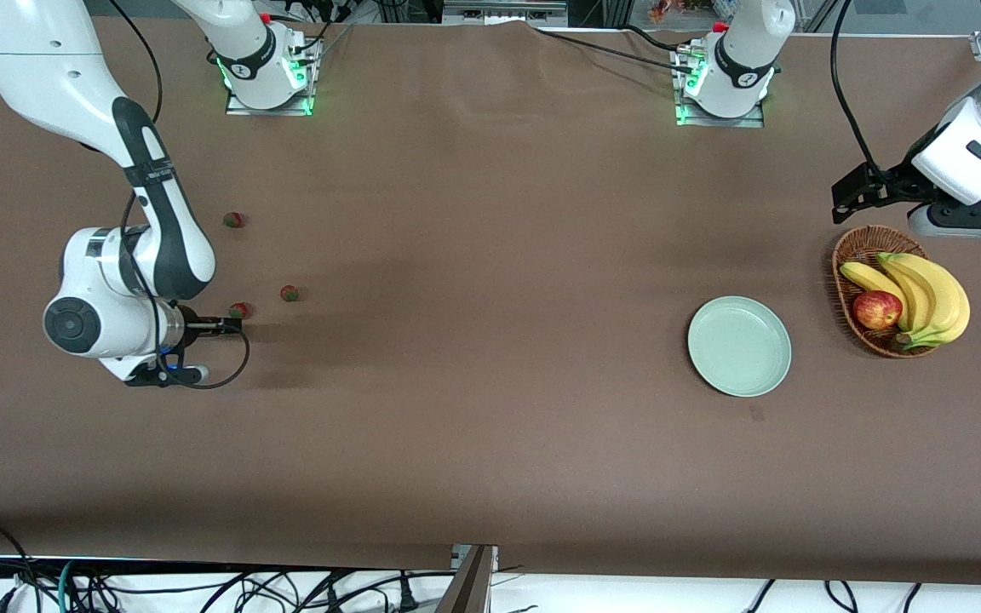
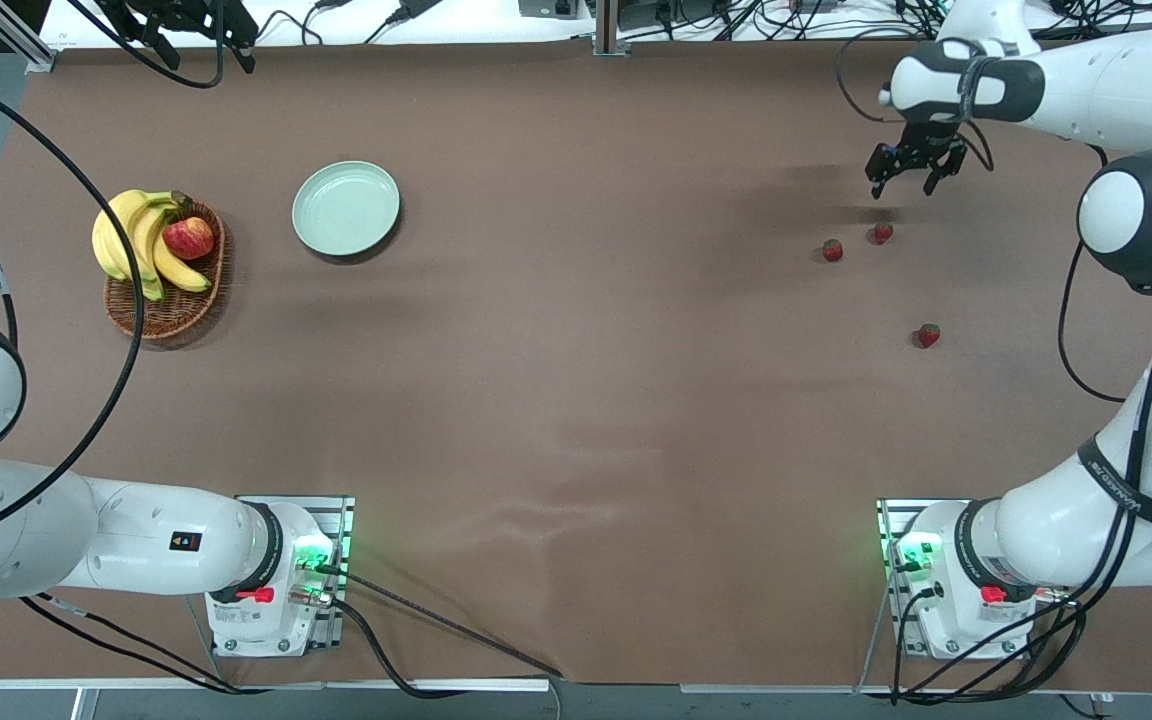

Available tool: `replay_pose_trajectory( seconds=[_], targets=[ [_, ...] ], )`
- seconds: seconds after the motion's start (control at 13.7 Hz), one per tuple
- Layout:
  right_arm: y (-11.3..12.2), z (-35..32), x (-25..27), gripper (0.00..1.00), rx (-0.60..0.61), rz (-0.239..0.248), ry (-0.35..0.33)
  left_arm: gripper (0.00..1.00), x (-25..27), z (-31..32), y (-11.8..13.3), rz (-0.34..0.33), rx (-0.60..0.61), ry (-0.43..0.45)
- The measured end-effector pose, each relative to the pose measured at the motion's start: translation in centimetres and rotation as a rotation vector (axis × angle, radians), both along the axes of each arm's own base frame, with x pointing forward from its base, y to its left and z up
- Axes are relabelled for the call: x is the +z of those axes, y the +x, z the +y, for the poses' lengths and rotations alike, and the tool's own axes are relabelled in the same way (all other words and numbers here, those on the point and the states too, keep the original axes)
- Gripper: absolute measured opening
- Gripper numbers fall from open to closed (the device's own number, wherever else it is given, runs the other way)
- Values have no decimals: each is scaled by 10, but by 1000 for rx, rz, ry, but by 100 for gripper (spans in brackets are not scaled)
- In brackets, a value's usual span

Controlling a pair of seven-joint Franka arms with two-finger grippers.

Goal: Collect all strawberries into plate
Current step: 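Lower the right gripper onto a strawberry and close it, then carry the strawberry to mid-table with the right gripper and release it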

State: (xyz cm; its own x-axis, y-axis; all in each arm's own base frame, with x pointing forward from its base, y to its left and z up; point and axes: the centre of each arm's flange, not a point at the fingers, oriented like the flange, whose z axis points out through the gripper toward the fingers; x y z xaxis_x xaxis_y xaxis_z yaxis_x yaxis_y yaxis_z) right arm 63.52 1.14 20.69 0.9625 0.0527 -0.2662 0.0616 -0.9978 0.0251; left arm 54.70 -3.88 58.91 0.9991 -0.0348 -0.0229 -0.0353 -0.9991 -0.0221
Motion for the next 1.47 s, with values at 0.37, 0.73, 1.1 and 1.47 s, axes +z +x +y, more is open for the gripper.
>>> replay_pose_trajectory(
  seconds=[0.37,0.73,1.1,1.47],
  targets=[
    [-23,4,-30,100,9,21,1,100,0,0,0,0,0,0],
    [-32,18,-38,81,3,42,-4,100,0,0,0,1,0,0],
    [-32,19,-34,32,-10,65,5,100,0,0,0,1,0,0],
    [10,64,26,32,1,-20,66,100,0,0,0,1,0,0]
  ],
)
